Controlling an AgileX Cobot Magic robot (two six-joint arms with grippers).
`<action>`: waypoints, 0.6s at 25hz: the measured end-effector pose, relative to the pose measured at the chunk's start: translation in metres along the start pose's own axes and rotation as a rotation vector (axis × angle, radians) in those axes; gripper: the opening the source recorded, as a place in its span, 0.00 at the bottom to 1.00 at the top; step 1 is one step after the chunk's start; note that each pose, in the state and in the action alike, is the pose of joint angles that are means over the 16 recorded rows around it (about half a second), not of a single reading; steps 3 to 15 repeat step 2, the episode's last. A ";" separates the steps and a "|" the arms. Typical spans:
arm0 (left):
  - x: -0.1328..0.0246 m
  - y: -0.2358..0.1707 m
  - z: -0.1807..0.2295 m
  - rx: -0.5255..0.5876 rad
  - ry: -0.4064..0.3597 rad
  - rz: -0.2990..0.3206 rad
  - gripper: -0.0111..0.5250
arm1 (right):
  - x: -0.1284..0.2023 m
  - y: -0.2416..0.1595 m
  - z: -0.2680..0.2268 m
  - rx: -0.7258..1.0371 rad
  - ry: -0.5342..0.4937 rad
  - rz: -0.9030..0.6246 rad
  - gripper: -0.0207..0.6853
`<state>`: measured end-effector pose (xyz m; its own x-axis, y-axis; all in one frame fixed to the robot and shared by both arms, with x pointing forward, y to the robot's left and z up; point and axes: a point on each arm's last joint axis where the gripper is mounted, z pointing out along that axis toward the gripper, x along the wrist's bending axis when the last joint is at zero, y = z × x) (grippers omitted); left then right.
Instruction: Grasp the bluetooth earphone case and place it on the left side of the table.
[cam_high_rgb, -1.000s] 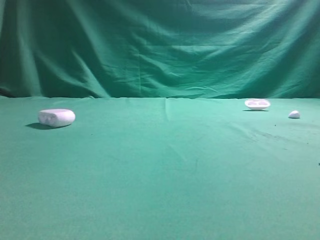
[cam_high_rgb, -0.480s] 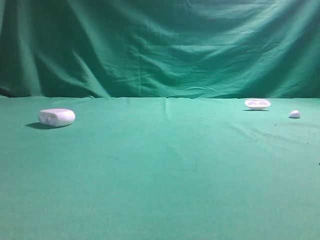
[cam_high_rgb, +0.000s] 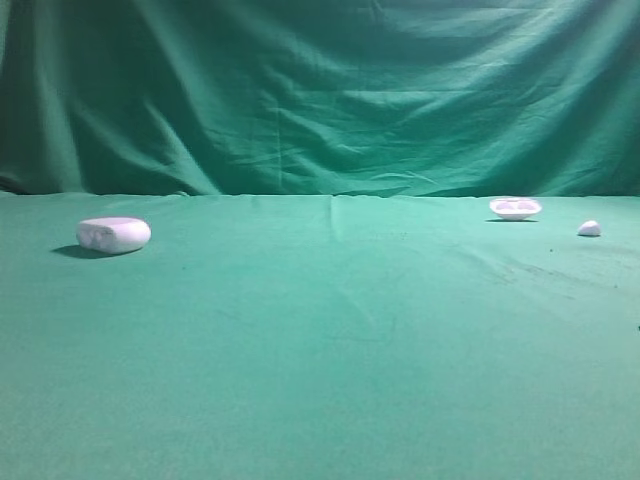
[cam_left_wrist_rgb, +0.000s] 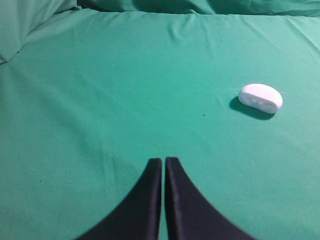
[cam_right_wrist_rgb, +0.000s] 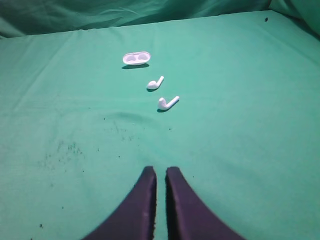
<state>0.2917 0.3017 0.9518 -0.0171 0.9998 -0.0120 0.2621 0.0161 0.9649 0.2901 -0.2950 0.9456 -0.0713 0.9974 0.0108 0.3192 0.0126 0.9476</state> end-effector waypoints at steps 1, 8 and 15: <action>0.000 0.000 0.000 0.000 0.000 0.000 0.02 | 0.000 0.000 0.000 0.000 0.000 0.000 0.03; 0.000 0.000 0.000 0.000 0.000 0.000 0.02 | 0.000 0.000 0.000 0.000 0.000 0.000 0.03; 0.000 0.000 0.000 0.000 0.000 0.000 0.02 | 0.000 0.000 0.000 0.000 0.000 0.000 0.03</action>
